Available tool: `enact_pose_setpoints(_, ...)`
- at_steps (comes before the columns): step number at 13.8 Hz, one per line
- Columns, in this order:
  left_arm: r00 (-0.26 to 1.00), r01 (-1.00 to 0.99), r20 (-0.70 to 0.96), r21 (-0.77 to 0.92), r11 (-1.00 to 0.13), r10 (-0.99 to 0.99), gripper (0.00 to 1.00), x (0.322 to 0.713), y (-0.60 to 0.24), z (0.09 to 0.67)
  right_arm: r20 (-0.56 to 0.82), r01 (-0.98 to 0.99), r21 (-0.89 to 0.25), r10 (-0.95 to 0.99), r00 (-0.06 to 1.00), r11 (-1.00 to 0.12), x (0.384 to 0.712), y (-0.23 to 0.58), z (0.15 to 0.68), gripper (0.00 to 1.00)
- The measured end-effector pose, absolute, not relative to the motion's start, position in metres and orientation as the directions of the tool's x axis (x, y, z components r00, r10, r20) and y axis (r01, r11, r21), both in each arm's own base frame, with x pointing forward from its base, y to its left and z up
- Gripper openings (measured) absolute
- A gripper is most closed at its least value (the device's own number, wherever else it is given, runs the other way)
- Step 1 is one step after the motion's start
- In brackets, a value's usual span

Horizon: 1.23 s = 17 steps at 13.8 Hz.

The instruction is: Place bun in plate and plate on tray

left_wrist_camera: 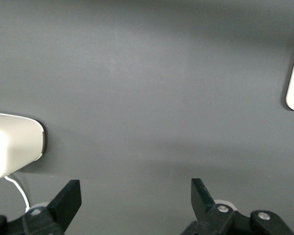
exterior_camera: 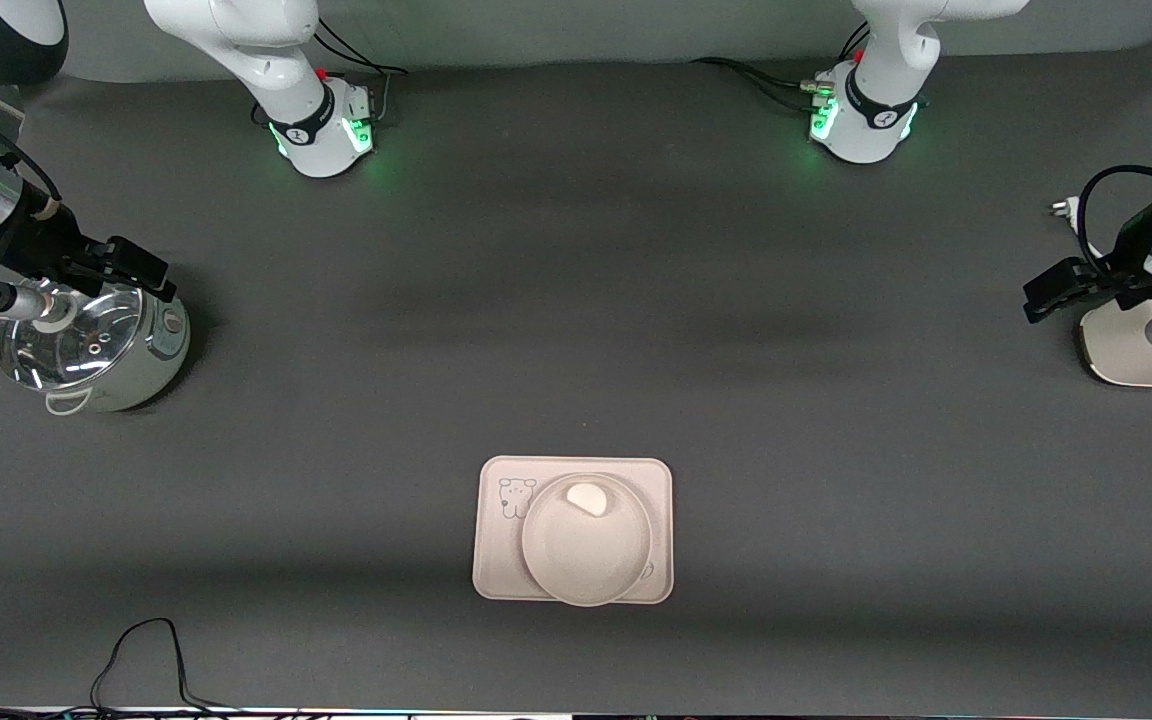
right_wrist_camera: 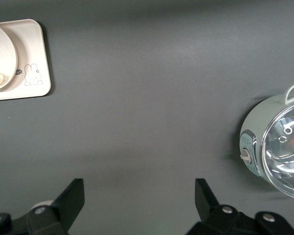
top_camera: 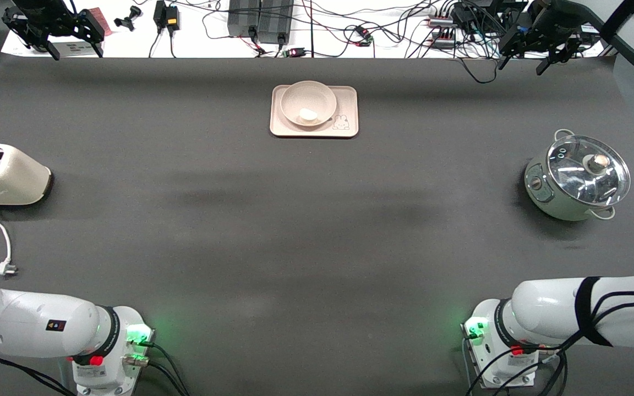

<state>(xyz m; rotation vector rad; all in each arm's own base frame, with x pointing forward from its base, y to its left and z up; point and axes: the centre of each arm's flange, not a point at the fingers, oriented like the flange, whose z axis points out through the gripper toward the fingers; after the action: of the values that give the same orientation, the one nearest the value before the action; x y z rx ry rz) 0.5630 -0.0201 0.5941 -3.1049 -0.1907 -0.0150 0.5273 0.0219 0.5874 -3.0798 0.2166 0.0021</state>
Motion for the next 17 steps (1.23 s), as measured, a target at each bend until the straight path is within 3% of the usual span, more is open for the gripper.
enact_pose_setpoints(17, 0.994, 0.105, 0.004, -0.031, -0.994, 0.105, 1.00, 0.5619, -0.0278, 0.5935, -0.005, -0.135, -0.054, -0.135, 0.991, -0.989, 0.5272, 0.0246, 0.5873, 1.00)
